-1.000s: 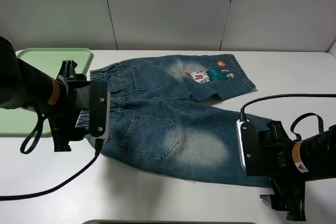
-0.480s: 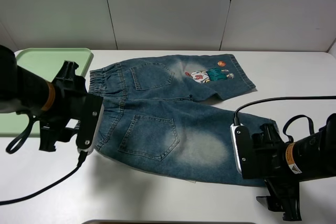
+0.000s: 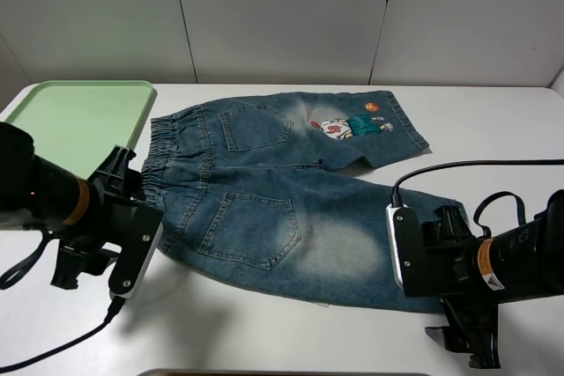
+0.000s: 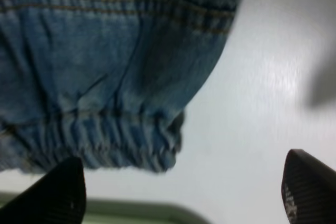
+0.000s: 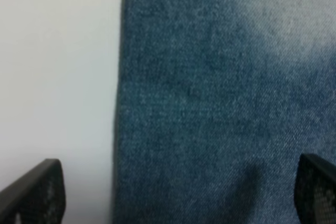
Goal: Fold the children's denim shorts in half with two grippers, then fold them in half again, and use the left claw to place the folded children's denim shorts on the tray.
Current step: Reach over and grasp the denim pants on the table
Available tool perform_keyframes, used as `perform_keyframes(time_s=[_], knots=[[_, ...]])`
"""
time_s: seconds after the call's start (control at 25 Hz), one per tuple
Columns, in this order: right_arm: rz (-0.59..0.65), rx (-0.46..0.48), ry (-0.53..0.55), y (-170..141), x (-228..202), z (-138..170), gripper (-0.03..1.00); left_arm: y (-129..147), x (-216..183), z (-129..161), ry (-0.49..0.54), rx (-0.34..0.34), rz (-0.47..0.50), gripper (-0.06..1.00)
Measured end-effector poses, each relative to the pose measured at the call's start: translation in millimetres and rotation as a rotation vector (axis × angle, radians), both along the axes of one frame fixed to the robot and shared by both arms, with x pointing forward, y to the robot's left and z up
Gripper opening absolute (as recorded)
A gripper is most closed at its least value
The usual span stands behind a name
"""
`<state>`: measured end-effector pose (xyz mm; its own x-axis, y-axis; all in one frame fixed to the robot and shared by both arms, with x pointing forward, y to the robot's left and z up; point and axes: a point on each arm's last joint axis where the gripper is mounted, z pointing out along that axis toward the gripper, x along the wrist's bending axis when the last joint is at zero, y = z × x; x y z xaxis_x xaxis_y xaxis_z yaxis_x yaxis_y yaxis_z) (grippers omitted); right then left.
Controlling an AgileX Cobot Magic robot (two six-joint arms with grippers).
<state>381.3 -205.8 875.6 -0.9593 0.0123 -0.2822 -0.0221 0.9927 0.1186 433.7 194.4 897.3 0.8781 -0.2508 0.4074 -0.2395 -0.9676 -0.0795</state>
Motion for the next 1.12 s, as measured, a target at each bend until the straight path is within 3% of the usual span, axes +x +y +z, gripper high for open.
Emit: perform_keyframes(time_s=[0.4, 1.12], knots=[[0.025, -0.008, -0.007, 0, 0, 0, 0.66, 3, 20, -16, 0.023, -0.149, 0.043, 0.75], [-0.019, 0.034, -0.029, -5, 10, -1, 0.66, -9, 37, -33, 0.047, -0.184, -0.004, 0.75]])
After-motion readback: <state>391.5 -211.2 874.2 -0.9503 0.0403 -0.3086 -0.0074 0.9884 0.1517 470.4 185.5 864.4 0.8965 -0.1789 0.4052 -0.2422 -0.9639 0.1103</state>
